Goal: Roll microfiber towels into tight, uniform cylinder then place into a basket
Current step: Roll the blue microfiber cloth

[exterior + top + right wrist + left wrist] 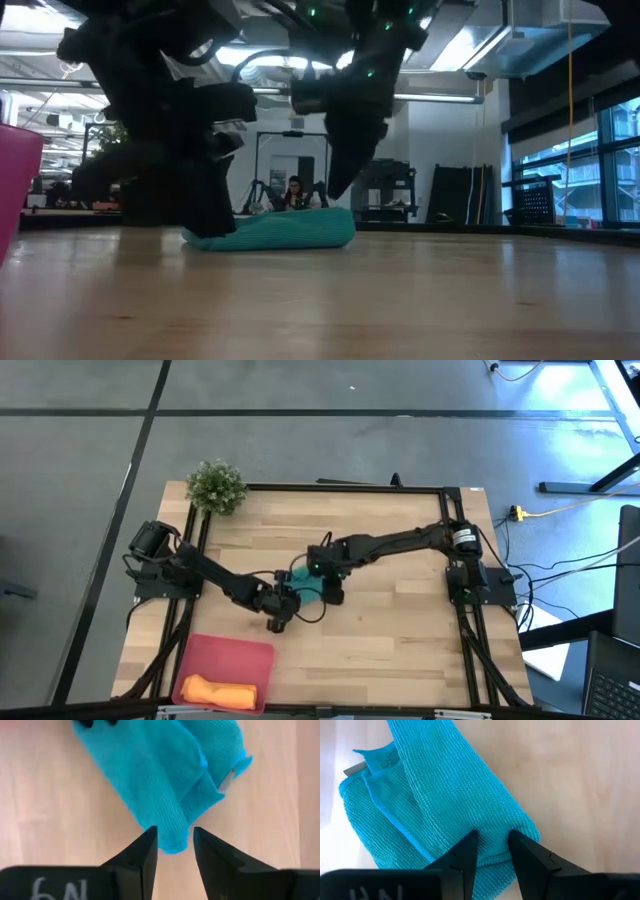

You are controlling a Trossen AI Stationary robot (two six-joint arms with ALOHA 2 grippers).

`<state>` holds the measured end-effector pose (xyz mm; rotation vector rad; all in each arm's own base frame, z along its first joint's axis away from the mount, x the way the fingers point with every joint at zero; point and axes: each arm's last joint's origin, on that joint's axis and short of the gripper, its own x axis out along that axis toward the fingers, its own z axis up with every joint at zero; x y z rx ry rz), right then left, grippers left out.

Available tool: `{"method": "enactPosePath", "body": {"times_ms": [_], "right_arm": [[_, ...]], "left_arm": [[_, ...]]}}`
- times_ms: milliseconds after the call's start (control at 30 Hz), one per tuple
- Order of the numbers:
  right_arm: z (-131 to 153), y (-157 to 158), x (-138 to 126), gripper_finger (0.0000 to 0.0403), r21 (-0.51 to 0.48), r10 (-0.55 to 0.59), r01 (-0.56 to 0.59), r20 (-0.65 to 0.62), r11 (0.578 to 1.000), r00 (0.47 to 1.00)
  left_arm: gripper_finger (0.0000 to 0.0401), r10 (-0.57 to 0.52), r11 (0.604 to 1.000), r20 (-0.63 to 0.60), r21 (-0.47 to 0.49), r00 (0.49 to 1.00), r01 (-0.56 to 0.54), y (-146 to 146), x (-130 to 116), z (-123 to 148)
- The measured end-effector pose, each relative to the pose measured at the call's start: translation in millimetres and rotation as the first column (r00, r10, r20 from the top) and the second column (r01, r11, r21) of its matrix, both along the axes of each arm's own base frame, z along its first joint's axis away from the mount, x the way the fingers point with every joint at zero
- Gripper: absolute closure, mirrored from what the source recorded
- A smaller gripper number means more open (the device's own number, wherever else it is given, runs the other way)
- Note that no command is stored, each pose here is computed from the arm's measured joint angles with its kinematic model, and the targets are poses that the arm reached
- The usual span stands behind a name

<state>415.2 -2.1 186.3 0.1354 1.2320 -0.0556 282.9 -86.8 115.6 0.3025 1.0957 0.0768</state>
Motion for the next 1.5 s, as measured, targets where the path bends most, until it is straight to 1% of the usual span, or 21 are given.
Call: {"method": "enactPosePath", "body": {"times_ms": [100, 167, 267, 333, 433, 567, 667, 733, 867, 1100, 1300, 1400, 1500], "right_arm": [[1, 21, -2, 0.0275, -0.04, 0.117, -0.117, -0.015, 0.992, 0.993], [-1, 37, -5, 0.0275, -0.054, 0.2, -0.202, -0.031, 0.978, 0.979], [-9, 59, -9, 0.0275, -0.081, 0.304, -0.304, -0.016, 0.949, 0.953], [-13, 72, -9, 0.0275, -0.14, 0.341, -0.337, -0.001, 0.931, 0.94], [-22, 83, -8, 0.0275, -0.273, 0.378, -0.351, 0.052, 0.896, 0.924], [-32, 89, -9, 0.0275, -0.36, 0.423, -0.367, 0.09, 0.858, 0.901], [-41, 87, -13, 0.0275, -0.382, 0.412, -0.351, 0.087, 0.855, 0.907], [-43, 85, -13, 0.0275, -0.394, 0.389, -0.323, 0.1, 0.861, 0.916], [-48, 77, -15, 0.0275, -0.389, 0.367, -0.309, 0.083, 0.868, 0.927], [-64, 62, -20, 0.0275, -0.394, 0.335, -0.261, 0.129, 0.881, 0.933], [-73, 57, -25, 0.0277, -0.374, 0.334, -0.252, 0.176, 0.893, 0.926], [-77, 57, -29, 0.0295, -0.374, 0.325, -0.243, 0.173, 0.895, 0.93], [-80, 56, -30, 0.0339, -0.362, 0.291, -0.216, 0.167, 0.907, 0.942]], "left_arm": [[0.0293, -0.014, 1.0, -0.008, -0.004, 1.0, 0.014, -3, -2, 0], [0.0296, -0.026, 1.0, -0.013, -0.013, 1.0, 0.026, -5, -2, 0], [0.0304, -0.049, 0.998, -0.02, -0.039, 0.999, 0.048, -8, -3, 0], [0.031, -0.054, 0.997, -0.022, -0.048, 0.998, 0.053, -9, -4, 0], [0.0319, -0.056, 0.997, -0.022, -0.049, 0.998, 0.055, -10, -4, 0], [0.0324, -0.057, 0.997, -0.021, -0.05, 0.998, 0.056, -11, -4, 0], [0.0322, -0.056, 0.997, -0.019, -0.048, 0.998, 0.055, -11, -4, 0], [0.0322, -0.055, 0.997, -0.019, -0.047, 0.998, 0.055, -11, -4, 0], [0.0326, -0.055, 0.997, -0.018, -0.047, 0.998, 0.055, -11, -4, 0], [0.0324, -0.055, 0.997, -0.016, -0.048, 0.998, 0.055, -11, -4, 0], [0.0328, -0.055, 0.997, -0.014, -0.048, 0.998, 0.055, -11, -4, 0], [0.0326, -0.056, 0.997, -0.014, -0.048, 0.998, 0.055, -11, -4, 0], [0.0325, -0.055, 0.997, -0.012, -0.049, 0.998, 0.055, -11, -3, 0]]}}
